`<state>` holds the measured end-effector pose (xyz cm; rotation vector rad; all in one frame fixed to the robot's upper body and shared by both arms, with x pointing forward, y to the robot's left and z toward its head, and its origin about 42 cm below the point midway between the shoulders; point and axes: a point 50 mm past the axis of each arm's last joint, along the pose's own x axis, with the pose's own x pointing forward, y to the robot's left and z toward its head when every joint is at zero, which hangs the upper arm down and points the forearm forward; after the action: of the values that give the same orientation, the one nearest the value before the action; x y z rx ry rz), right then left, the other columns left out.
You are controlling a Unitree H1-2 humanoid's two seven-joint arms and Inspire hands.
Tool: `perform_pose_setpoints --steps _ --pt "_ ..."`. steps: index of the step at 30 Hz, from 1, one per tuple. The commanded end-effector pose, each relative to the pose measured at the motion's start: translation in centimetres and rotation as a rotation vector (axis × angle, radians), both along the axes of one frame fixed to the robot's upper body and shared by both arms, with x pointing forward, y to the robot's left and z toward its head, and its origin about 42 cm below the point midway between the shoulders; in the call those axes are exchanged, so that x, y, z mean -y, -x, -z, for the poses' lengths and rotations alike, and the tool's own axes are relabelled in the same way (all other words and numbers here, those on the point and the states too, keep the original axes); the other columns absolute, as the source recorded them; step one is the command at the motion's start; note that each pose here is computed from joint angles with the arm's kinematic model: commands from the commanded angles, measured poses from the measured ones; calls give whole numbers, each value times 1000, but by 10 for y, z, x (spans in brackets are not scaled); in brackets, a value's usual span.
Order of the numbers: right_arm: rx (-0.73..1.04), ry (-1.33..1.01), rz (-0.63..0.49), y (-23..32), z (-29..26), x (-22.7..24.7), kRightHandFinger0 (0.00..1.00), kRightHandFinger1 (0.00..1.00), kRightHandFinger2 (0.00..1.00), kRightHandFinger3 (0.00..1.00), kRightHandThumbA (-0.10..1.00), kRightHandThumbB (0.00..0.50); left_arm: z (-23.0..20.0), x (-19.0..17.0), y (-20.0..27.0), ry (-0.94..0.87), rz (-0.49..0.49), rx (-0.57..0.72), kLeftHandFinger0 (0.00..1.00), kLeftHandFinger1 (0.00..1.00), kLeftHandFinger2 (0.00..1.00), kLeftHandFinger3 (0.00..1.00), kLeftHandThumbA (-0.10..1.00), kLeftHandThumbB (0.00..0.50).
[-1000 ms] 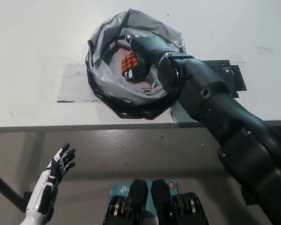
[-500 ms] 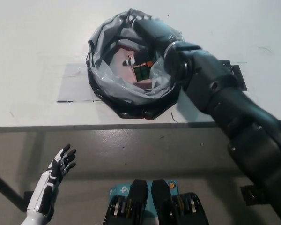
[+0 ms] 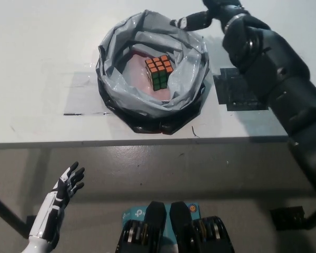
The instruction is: Use the right hand to pick up a rubix's cube and place it into a plastic bag and lift the bag
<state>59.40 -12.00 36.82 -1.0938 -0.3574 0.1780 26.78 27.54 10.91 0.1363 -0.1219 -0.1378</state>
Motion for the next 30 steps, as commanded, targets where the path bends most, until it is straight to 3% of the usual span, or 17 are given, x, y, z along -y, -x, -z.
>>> perform_pose_setpoints --steps 1,8,23,30 --pt "53 -28 28 -2 -11 10 1000 1000 1000 1000 854 450 -9 1 -1 -23 32 50 1000 1000 1000 1000 1000 186" --pt "-23 -20 65 0 19 9 1000 1000 1000 1000 849 435 -9 1 0 -32 32 47 1000 1000 1000 1000 1000 189" --pt "-197 -133 114 7 63 -2 1000 1000 1000 1000 830 488 -10 3 -1 -44 38 60 1000 1000 1000 1000 1000 171" --pt "-282 -210 133 7 63 -7 1000 1000 1000 1000 794 465 -10 2 -1 -44 36 59 1000 1000 1000 1000 1000 181"
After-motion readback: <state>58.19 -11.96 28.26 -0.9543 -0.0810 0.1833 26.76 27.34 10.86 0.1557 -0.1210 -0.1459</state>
